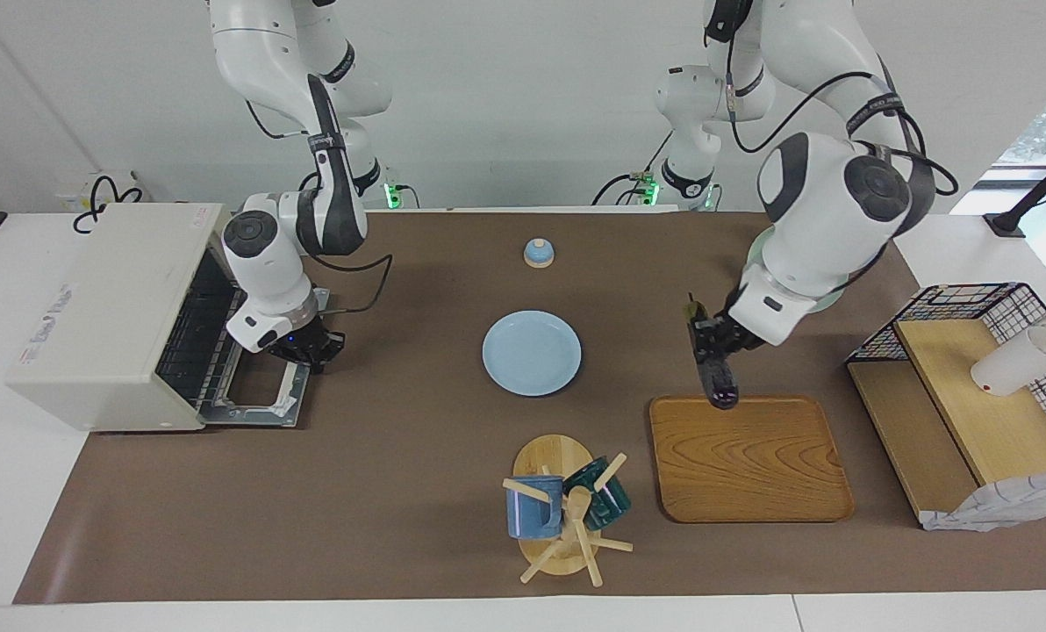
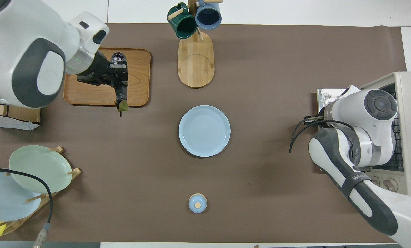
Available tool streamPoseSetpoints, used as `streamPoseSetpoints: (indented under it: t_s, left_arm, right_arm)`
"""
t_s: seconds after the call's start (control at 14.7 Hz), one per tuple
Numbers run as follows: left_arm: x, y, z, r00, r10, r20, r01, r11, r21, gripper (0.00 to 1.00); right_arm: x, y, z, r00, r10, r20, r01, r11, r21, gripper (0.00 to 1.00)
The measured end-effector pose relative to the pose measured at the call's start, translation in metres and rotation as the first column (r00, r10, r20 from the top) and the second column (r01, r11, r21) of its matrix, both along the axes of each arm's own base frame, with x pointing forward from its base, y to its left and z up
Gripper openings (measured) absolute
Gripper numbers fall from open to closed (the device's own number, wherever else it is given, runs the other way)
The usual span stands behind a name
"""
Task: Put eggplant into oven
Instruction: 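Carry the eggplant over the blue plate with the left gripper while the right gripper approaches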
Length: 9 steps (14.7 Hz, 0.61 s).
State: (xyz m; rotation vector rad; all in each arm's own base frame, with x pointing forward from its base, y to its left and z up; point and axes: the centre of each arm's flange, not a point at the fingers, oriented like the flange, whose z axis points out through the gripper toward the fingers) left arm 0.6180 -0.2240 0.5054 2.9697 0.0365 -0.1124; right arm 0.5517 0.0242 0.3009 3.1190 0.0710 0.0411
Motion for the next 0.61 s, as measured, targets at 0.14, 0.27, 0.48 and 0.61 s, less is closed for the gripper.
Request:
streamPoseSetpoints:
  t_s: [0.14,0.27,0.48,0.61]
  left_arm:
    - [-0.031,-0.05,-0.009,0.999,-0.012,-0.029,0.012,1.0,0.008,0.3]
    - [-0.062,-0.101,-0.033,1.0,-0.026,-0.01,0.026,1.0,-0.005,0.3]
    - [-0.111,-0.158,-0.09,0.999,-0.029,0.04,0.03,0.999,-0.025,0.3]
    - [-0.132,-0.177,-0.121,0.999,-0.036,0.04,0.037,0.999,-0.021,0.3]
  right_arm:
    - [0.004,0.019,0.007,1.0,-0.016,-0.008,0.016,1.0,0.008,0.01]
    - [0.012,0.035,0.022,0.999,-0.018,-0.028,0.018,1.0,0.006,0.01]
    - [0.018,0.043,0.031,0.999,-0.017,-0.039,0.017,1.0,0.004,0.01]
    - [0.017,0.043,0.029,0.998,-0.042,-0.054,0.042,0.999,0.001,0.01]
